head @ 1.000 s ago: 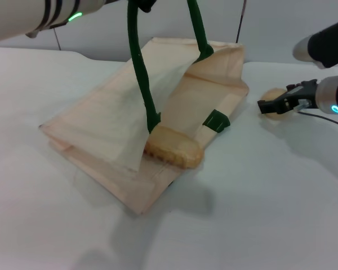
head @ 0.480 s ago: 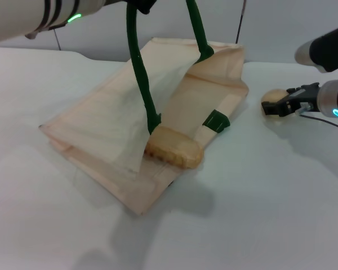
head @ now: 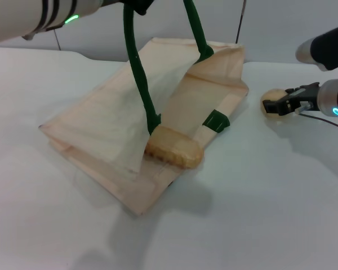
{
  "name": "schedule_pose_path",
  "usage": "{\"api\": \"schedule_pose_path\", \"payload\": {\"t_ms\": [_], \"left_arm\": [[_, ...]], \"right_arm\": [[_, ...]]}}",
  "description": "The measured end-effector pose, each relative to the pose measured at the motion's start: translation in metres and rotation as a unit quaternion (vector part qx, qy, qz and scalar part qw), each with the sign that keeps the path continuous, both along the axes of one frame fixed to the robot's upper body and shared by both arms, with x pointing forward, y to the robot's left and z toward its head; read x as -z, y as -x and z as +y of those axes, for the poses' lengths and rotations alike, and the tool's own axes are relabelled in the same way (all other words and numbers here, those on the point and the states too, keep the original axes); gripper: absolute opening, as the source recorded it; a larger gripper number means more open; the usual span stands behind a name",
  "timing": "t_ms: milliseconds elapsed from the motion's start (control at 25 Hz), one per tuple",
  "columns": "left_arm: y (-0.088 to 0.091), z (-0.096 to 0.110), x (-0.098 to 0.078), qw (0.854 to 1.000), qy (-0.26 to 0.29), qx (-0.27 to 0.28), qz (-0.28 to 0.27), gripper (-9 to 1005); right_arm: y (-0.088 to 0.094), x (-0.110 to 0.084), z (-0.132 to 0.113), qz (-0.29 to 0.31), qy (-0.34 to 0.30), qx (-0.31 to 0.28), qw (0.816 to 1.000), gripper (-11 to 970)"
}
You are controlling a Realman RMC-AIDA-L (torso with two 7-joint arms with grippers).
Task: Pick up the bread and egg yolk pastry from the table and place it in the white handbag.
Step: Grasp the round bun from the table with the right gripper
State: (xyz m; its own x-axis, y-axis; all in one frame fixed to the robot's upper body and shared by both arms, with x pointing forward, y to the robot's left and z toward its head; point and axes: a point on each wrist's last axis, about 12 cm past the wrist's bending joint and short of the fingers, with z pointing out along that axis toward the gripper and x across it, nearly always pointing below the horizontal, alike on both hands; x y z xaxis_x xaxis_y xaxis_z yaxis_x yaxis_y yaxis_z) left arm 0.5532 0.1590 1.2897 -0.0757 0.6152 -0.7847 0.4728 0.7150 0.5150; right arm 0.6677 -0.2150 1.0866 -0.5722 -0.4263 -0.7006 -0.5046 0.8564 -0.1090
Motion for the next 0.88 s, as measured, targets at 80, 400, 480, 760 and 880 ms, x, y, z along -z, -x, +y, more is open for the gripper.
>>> {"api": "schedule_pose_path", "payload": {"t_ms": [80,400,480,760,880], "left_arm": [[0.0,0.0,0.0,1.0,0.0,-0.001,0.0,116],[-0.001,0.001,-0.001,1.0,0.001,-0.002,-0.001,116],[-0.001,0.001,-0.001,1.0,0.001,-0.002,-0.001,117],[-0.001,0.003,0.0,1.0,0.0,-0.006,-0.001,117],[-0.001,0.004,0.0,1.0,0.0,-0.007,0.0,117]], "right_arm": [[0.0,0.0,0.001,0.0,0.0,-0.001,1.0,666],[-0.001,-0.001,0.001,-0.001,0.0,-0.002,1.0,609],[-0.001,-0.002,0.001,-0.002,0.0,-0.003,1.0,598],[-0.001,-0.012,0.006,-0.009,-0.011,-0.019,1.0,554],[0.0,-0.02,0.008,-0.015,-0.02,-0.03,0.999,530]]}}
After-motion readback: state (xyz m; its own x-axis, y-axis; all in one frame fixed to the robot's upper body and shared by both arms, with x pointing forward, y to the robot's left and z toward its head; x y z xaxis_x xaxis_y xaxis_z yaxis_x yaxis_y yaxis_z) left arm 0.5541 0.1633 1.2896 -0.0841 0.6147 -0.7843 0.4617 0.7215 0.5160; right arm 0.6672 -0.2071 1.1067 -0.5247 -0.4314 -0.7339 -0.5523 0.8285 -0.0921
